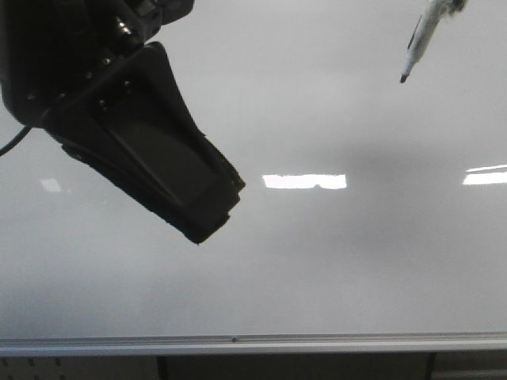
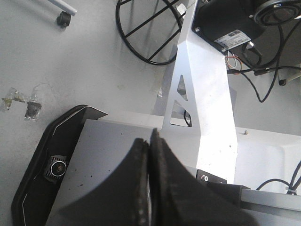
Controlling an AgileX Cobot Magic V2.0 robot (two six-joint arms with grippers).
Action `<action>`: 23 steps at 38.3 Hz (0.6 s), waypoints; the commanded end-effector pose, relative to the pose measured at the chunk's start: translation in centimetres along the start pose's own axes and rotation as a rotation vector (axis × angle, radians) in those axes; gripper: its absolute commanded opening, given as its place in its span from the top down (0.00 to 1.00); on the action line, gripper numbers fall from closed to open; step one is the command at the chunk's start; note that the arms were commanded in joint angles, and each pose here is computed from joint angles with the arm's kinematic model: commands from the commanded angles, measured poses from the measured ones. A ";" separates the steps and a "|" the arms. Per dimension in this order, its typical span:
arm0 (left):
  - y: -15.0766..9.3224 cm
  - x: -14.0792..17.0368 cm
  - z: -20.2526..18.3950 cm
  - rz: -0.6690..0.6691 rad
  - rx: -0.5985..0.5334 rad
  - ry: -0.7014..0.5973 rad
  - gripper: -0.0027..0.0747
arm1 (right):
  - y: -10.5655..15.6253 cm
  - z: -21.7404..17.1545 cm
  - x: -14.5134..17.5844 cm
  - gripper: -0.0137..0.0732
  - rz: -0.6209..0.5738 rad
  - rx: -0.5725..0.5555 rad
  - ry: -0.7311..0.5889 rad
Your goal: Write number 0 on whiteboard
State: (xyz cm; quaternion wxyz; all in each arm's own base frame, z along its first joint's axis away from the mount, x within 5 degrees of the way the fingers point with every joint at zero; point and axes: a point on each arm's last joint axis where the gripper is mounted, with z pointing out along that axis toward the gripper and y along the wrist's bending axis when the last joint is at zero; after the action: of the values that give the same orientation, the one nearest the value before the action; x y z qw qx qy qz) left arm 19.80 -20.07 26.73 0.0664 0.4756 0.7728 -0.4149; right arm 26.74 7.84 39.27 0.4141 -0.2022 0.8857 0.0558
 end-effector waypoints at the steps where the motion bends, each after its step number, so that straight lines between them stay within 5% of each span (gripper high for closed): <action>1: -1.8 -1.0 -1.1 0.027 0.052 -0.060 0.99 | -1.2 -1.6 -2.6 0.91 0.018 0.072 -0.131; 23: -1.8 -1.0 -1.1 0.027 0.051 -0.061 0.99 | -2.6 3.1 -7.5 0.91 0.034 0.065 -0.113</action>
State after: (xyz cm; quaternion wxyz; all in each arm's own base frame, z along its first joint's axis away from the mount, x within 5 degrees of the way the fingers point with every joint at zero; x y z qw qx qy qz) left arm 19.80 -20.07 26.73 0.0661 0.4757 0.7727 -0.4150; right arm 34.75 8.94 40.36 0.4145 -0.1778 0.8914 0.0446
